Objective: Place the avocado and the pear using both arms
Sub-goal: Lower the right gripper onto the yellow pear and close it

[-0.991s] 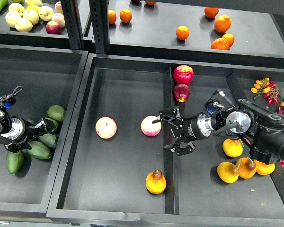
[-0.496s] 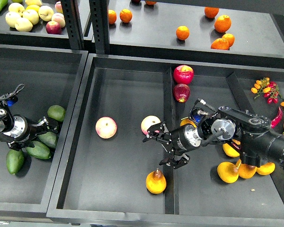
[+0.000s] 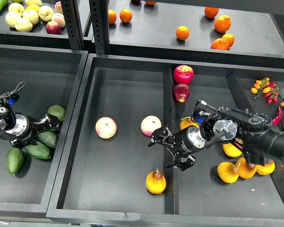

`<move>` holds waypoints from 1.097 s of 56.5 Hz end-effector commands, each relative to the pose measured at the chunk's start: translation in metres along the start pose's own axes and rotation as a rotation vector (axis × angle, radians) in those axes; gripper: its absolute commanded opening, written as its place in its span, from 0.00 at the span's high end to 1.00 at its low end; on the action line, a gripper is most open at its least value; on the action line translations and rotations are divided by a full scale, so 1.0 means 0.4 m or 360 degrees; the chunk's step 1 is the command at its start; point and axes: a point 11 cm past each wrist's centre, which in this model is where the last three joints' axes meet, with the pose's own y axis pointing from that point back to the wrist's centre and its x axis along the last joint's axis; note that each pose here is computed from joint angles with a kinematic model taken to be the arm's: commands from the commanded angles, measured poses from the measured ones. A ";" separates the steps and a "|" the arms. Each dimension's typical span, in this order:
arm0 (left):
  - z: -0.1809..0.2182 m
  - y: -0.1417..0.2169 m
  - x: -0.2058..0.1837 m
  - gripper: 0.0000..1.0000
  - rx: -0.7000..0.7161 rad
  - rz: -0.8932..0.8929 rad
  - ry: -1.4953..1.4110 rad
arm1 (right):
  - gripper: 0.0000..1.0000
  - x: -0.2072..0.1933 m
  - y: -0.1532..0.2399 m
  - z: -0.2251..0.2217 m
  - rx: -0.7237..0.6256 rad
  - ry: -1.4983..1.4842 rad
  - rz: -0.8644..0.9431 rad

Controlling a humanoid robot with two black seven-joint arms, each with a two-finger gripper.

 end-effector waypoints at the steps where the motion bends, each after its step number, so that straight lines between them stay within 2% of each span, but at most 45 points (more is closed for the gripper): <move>1: 0.002 -0.001 -0.002 0.01 -0.0007 -0.0007 0.0008 | 0.00 -0.010 -0.014 0.008 -0.0018 0.0005 -0.0017; 40: -0.005 -0.009 -0.008 0.01 0.0007 -0.0015 0.0022 | 0.00 -0.043 -0.089 0.117 -0.0157 -0.0017 -0.0065; 62: -0.010 -0.012 -0.012 0.01 0.0008 -0.0023 0.0030 | 0.00 -0.031 -0.104 0.102 -0.0150 -0.0029 -0.0016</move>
